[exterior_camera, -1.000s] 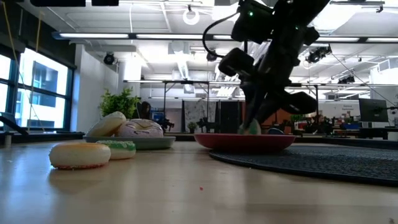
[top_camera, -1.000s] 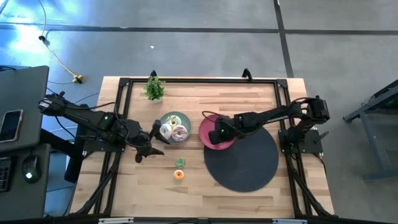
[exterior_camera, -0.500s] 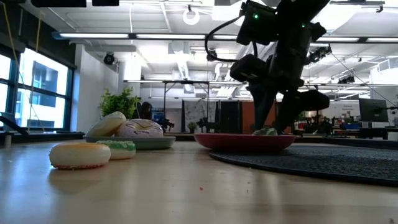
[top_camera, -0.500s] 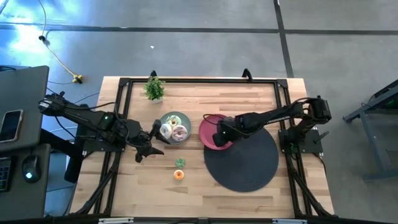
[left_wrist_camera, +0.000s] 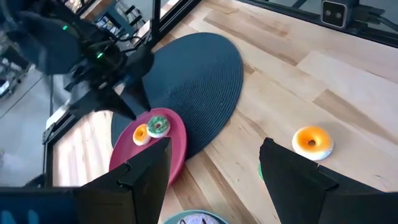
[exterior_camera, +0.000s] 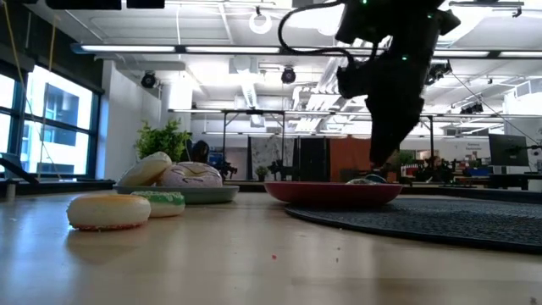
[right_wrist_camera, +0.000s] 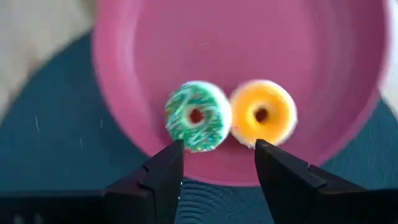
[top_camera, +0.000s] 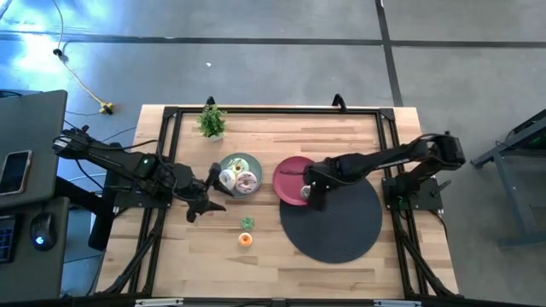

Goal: Pick & Place donuts
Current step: Adjust the yellow donut on the red plate

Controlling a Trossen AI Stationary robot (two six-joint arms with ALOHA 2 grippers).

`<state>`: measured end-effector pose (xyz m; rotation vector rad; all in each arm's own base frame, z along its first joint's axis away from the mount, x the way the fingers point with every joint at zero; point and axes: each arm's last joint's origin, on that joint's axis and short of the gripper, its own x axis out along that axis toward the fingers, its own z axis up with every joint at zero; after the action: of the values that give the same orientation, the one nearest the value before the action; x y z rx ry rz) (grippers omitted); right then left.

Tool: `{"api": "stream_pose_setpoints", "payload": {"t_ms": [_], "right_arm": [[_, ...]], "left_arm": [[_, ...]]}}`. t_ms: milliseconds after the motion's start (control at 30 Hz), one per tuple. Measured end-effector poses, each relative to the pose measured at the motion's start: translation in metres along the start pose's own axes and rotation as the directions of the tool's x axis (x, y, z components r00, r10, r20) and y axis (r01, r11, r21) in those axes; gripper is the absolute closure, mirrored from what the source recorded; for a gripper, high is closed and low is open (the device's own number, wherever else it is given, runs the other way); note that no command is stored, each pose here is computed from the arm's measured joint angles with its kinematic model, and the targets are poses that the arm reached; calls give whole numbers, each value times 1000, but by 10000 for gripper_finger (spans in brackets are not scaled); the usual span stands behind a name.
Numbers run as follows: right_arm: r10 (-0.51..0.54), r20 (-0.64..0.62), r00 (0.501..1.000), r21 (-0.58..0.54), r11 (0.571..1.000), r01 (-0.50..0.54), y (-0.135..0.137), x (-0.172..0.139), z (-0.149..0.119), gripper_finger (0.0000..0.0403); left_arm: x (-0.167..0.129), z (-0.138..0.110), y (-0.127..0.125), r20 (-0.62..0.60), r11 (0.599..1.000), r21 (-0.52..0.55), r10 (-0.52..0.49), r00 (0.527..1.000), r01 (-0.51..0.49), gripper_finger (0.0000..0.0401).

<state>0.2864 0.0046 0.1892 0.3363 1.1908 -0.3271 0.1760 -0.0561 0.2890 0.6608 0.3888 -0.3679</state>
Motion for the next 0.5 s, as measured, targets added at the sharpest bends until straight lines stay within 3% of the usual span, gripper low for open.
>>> {"api": "stream_pose_setpoints", "payload": {"t_ms": [133, 267, 500], "right_arm": [[-38, -69, 997, -225, 974, 21, -4, 5, -5, 217], [-88, -64, 994, -337, 940, 62, -6, 5, -6, 220], [-46, -38, 998, -508, 861, 21, -3, 8, -2, 233]], "left_arm": [[0, 0, 0, -7, 999, -35, 9, 1000, -9, 167], [0, -1, 0, -18, 999, -39, 19, 1000, -20, 167], [0, -6, -1, -97, 999, -2, 50, 994, -50, 167]]}}
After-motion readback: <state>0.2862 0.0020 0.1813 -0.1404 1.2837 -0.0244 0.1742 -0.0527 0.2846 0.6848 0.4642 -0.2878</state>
